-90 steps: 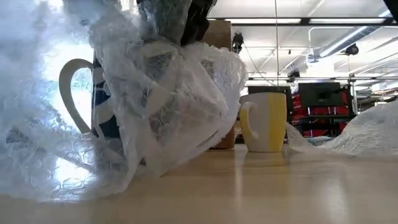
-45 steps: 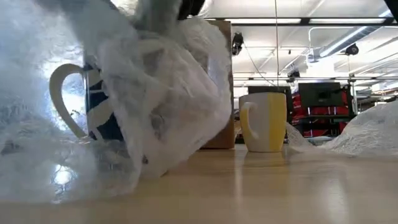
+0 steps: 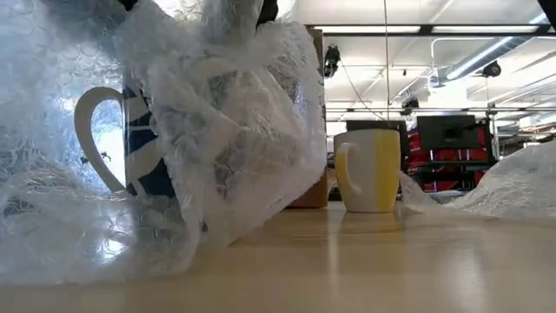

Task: Wrap mug
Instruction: Wrap the blue mug with the transparent bubble wrap

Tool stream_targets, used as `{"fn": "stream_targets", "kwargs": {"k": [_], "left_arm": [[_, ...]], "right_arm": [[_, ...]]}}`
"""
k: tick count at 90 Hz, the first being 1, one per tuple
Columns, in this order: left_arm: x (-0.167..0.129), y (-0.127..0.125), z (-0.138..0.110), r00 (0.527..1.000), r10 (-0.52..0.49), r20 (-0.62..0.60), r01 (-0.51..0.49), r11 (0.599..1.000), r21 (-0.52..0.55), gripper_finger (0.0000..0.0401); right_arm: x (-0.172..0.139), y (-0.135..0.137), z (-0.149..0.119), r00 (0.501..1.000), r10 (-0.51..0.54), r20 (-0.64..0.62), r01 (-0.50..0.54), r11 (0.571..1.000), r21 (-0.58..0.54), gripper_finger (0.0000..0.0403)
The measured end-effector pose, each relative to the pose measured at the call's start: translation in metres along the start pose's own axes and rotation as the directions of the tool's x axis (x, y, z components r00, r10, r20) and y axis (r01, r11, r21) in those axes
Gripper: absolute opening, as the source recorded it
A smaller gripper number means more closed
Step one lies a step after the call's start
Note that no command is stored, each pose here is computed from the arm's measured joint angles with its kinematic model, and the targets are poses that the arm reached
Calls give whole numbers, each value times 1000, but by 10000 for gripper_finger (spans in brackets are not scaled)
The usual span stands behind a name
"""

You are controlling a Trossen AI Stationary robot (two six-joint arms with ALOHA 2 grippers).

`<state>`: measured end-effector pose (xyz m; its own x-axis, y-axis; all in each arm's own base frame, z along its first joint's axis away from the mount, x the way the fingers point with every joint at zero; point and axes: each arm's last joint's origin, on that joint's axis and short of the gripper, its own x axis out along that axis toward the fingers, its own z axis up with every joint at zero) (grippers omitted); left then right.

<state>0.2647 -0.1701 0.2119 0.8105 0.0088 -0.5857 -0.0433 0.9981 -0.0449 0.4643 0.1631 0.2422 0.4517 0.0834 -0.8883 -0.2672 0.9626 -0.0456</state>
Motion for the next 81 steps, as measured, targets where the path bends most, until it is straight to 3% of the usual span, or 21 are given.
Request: {"fn": "stream_targets", "kwargs": {"k": [13, 31, 38, 48, 64, 81], "left_arm": [[0, 1, -2, 1000, 1, -14, -1, 1000, 6, 0], [-1, 1, -5, 999, -7, -39, 7, 1000, 16, 4], [-3, 0, 2, 1000, -21, 7, 21, 1000, -5, 17], [-4, 1, 5, 1000, -18, 17, 18, 1000, -11, 58], [-12, -1, 19, 998, -35, 42, 34, 999, 27, 158], [-36, 3, 36, 1000, -21, -19, 22, 998, 58, 236]], "right_arm": [[18, -2, -2, 997, -59, 49, 58, 998, 10, 0], [41, 1, -20, 999, -28, -43, 31, 998, 63, 0], [49, 3, -26, 997, -24, -76, 29, 997, 78, 0], [54, 4, -29, 996, -26, -83, 32, 996, 78, 0], [53, 4, -28, 997, -25, -75, 31, 996, 78, 0], [53, 4, -27, 998, -23, -58, 28, 996, 79, 0]]}}
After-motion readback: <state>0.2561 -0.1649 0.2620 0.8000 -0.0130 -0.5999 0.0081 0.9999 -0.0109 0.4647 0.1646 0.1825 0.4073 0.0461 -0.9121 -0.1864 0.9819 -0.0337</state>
